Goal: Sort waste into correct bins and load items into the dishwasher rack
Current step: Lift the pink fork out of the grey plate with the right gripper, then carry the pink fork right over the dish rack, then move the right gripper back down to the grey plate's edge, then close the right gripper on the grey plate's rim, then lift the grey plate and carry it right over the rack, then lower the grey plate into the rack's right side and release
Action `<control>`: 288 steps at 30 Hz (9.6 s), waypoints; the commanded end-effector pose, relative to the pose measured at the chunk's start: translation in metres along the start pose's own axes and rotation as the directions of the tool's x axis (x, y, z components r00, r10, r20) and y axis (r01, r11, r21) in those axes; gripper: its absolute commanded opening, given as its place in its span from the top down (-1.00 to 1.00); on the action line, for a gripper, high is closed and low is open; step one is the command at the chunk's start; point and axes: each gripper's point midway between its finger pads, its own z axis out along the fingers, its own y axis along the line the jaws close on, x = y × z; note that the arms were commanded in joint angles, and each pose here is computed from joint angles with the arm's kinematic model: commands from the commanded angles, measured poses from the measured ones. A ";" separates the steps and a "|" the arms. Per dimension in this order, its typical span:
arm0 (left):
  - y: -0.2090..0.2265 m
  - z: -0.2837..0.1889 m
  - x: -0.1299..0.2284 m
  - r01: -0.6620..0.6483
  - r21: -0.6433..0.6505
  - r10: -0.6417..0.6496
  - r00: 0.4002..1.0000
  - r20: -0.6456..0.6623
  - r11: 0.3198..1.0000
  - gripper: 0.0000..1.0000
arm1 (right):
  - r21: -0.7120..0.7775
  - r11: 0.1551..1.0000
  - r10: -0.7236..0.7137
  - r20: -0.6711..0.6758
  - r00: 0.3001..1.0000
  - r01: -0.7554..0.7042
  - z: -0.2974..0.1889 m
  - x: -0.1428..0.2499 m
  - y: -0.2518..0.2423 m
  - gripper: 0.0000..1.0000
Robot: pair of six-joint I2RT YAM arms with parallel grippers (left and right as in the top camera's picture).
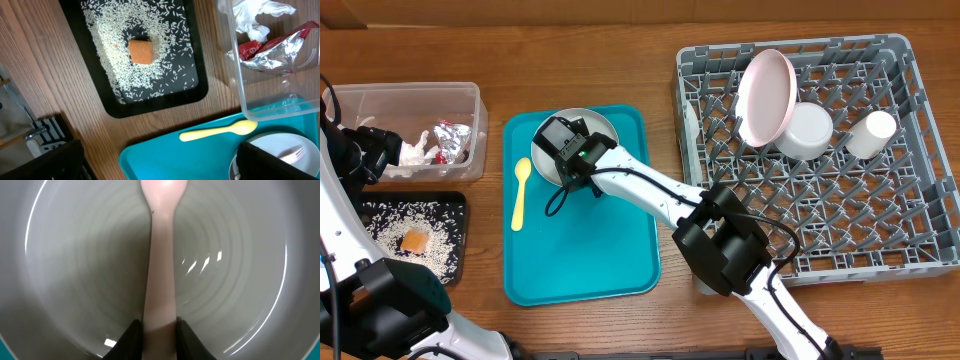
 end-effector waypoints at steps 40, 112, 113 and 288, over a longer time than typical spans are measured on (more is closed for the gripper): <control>0.002 -0.002 0.000 0.011 -0.005 -0.011 1.000 0.012 1.000 -1.00 | 0.020 0.968 0.243 0.173 0.954 -0.250 -0.150 -0.081 -0.133 0.92; 0.002 -0.002 0.000 0.012 -0.005 -0.011 1.000 0.012 1.000 -1.00 | -0.088 0.945 0.305 -0.117 0.945 -0.316 -0.094 -0.014 -0.057 -0.78; 0.002 -0.002 0.000 0.011 -0.005 -0.011 1.000 0.012 1.000 -1.00 | -0.078 0.942 0.315 -0.129 0.940 -0.326 -0.088 -0.011 -0.057 -0.75; 0.000 -0.002 0.001 0.007 -0.005 -0.007 1.000 0.012 1.000 -1.00 | 0.507 0.455 0.695 0.313 0.648 -0.732 -0.316 0.145 -0.366 -0.04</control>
